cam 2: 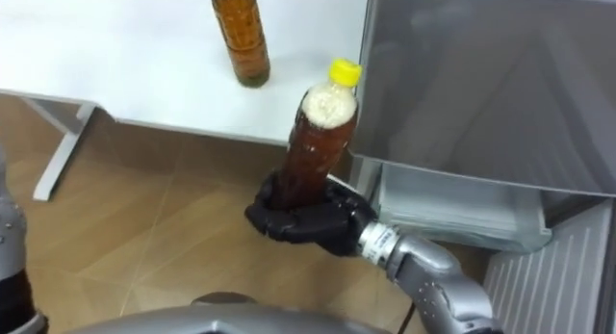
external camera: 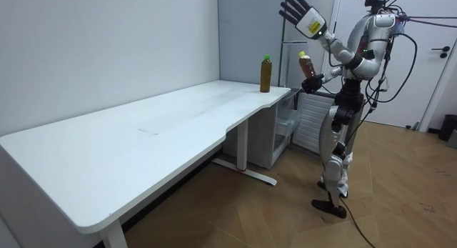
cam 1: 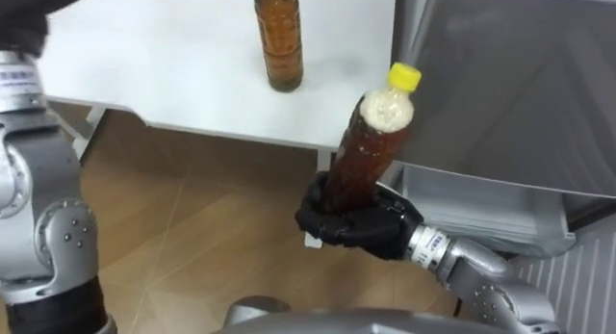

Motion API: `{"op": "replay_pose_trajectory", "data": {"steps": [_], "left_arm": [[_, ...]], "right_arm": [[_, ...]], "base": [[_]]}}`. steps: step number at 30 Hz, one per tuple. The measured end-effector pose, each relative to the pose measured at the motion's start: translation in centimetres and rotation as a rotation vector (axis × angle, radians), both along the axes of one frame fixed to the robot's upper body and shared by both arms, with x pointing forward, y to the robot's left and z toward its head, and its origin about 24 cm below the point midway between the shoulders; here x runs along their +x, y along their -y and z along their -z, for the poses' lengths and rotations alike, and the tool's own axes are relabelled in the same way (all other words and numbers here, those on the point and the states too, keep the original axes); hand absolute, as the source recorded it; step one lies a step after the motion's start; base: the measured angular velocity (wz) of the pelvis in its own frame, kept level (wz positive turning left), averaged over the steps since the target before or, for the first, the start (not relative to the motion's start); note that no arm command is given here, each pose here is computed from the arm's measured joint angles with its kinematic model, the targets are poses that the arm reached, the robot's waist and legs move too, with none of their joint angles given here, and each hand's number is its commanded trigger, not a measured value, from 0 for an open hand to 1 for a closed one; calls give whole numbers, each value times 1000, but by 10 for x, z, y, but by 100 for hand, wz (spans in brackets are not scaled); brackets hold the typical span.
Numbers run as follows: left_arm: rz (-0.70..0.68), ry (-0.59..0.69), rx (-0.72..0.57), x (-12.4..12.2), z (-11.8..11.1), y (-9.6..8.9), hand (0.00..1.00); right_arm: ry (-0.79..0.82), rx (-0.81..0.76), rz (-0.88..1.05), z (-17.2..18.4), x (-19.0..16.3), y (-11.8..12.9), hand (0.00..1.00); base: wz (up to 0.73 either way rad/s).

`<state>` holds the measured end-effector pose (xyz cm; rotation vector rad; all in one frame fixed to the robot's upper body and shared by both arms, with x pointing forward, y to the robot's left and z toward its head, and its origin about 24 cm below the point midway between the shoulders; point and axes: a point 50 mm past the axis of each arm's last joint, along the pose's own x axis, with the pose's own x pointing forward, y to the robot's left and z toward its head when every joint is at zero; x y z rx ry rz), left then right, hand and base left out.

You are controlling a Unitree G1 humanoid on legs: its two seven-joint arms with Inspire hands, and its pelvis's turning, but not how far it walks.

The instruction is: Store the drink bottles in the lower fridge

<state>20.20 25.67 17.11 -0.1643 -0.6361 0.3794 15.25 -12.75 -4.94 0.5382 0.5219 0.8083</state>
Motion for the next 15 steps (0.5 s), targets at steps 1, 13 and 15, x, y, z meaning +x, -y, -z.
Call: {"op": "replay_pose_trajectory", "data": {"steps": [1, 13, 15], "left_arm": [[-79, -24, 2, -3, 3, -6, 0], [-538, -501, -277, -24, 116, -63, 0], [-547, -617, -327, -32, 143, -63, 0]], "right_arm": [[-7, -3, 7, 1, -2, 0, 100], [-36, -59, 52, 5, -2, 2, 100], [-37, -66, 53, 5, -3, 3, 100]], "base": [[0], [1], [0]]}}
